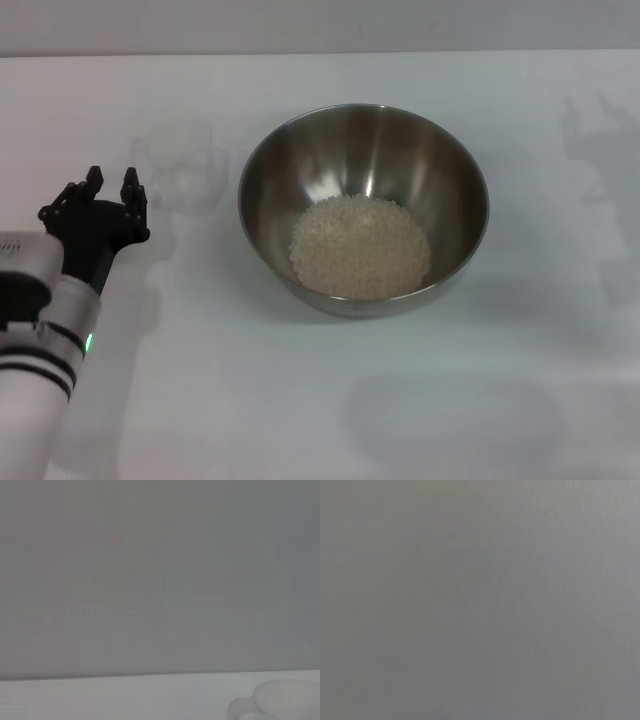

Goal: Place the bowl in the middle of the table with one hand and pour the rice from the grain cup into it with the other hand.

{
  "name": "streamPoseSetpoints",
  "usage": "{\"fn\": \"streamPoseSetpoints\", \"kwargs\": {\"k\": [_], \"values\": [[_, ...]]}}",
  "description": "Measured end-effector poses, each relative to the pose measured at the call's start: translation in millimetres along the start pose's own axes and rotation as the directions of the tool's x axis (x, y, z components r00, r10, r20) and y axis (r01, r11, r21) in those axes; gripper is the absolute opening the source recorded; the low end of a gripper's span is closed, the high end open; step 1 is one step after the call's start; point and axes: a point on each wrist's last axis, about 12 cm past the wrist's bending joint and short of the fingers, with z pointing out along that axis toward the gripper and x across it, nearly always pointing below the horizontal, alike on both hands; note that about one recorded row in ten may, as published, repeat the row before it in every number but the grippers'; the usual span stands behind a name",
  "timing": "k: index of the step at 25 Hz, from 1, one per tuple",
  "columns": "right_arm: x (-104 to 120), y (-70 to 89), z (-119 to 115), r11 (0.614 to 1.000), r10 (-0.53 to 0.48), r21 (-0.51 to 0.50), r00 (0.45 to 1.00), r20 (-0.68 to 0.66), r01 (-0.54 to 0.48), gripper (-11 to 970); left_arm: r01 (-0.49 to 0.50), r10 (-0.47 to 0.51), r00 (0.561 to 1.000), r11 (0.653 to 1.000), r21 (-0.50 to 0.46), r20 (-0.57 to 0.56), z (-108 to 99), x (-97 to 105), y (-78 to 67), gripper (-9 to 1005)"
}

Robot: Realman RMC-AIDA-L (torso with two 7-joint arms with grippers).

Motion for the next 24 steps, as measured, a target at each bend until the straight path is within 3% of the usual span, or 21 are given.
{"fn": "streamPoseSetpoints", "kwargs": {"k": [5, 9, 10, 14, 21, 24], "values": [[-0.1, 1.0, 1.7, 1.000, 0.004, 0.004, 1.000, 0.000, -0.004, 397, -0.013, 0.013, 1.000, 1.000, 0.003, 0.015, -11.1, 2.7, -0.3, 373], [-0.7, 0.5, 0.1, 1.000, 0.013, 0.015, 1.000, 0.004, -0.014, 397, -0.033, 0.036, 0.996, 0.999, -0.040, 0.086, -29.2, 7.7, 8.1, 375], [-0.5, -0.6, -0.8, 0.999, 0.031, 0.024, 1.000, 0.002, -0.031, 397, 0.008, 0.003, 0.986, 0.998, -0.067, 0.169, -40.7, 8.3, 16.9, 376], [1.3, -1.3, -5.6, 0.995, 0.093, 0.035, 0.996, -0.012, -0.093, 397, 0.048, -0.032, 0.957, 0.998, -0.048, 0.288, -52.3, 7.6, 31.5, 379], [8.0, 7.6, -18.3, 0.986, 0.169, 0.000, 0.982, -0.083, -0.169, 398, 0.045, -0.047, 0.932, 0.999, 0.014, 0.360, -54.4, 7.5, 48.8, 383], [9.9, 8.5, -21.4, 0.985, 0.170, -0.008, 0.980, -0.100, -0.172, 398, 0.044, -0.049, 0.930, 0.999, 0.020, 0.365, -54.3, 7.2, 51.0, 477]]}}
